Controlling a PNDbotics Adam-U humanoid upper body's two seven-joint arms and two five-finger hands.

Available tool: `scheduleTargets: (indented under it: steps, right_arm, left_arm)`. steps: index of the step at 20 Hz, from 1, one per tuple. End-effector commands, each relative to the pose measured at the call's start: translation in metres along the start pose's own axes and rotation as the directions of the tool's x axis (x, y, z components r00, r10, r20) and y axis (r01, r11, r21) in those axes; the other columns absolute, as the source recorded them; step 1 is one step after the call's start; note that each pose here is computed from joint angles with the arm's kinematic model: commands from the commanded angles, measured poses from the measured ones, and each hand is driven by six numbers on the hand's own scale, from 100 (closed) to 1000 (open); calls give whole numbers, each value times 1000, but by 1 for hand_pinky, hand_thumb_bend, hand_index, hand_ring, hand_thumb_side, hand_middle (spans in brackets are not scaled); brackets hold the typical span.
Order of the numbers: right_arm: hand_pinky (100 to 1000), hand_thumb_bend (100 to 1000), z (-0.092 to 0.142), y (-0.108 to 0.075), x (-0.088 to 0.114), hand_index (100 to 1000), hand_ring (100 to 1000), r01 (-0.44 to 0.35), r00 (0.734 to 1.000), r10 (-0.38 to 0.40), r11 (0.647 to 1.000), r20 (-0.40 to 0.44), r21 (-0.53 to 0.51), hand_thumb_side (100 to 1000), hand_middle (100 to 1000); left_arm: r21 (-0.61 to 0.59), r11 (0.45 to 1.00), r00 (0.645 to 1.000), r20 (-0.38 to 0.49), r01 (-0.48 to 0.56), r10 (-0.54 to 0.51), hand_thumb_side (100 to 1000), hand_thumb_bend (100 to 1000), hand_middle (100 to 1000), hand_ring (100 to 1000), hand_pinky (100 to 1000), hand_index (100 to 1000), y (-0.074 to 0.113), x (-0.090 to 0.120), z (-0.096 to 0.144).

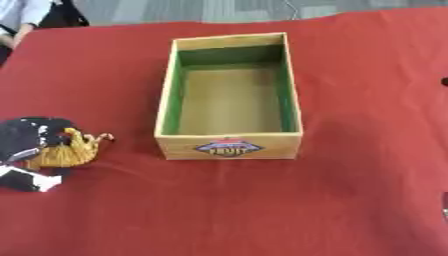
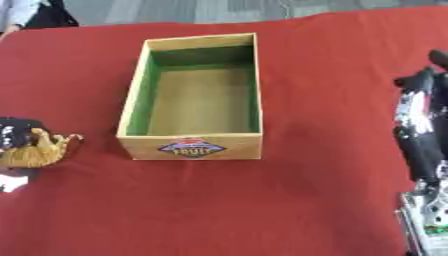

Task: Pick up objects on the table and place them in the box.

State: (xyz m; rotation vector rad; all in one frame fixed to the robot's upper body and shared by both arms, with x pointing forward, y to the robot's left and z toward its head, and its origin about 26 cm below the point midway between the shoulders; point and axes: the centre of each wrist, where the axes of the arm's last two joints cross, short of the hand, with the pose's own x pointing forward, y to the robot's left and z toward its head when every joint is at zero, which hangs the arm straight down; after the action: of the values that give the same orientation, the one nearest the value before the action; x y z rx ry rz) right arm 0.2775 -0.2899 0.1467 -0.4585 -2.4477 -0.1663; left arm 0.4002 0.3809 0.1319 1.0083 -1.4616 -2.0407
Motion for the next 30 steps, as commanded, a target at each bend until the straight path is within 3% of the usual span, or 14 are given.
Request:
scheduleTargets:
  steps: [1, 6, 22, 30]
  right_arm:
    - [938, 100, -4, 0, 3, 780, 579, 7, 1000, -7, 1000, 14, -3, 402, 401]
    - [938, 100, -4, 0, 3, 780, 579, 6, 1000, -6, 1000, 14, -3, 402, 401]
    - [938, 100, -5, -1, 3, 781, 580, 10, 1000, -10, 1000, 15, 1, 402, 402]
    - [938, 100, -5, -2, 3, 782, 580, 10, 1000, -10, 1000, 17, 1, 400, 402]
  left_arm:
    - [-32, 999, 1000, 0, 1, -1, 275, 100, 820, 909, 816, 617, -3, -1, 4]
    - [-42, 999, 1000, 25, -12, 13, 262, 100, 812, 895, 808, 618, -1, 1, 4]
    - [12, 1000, 997, 71, 15, -16, 247, 100, 800, 892, 802, 638, 34, 3, 32]
    - [112, 992, 996, 57, 60, -66, 245, 100, 783, 874, 792, 566, 58, 2, 43]
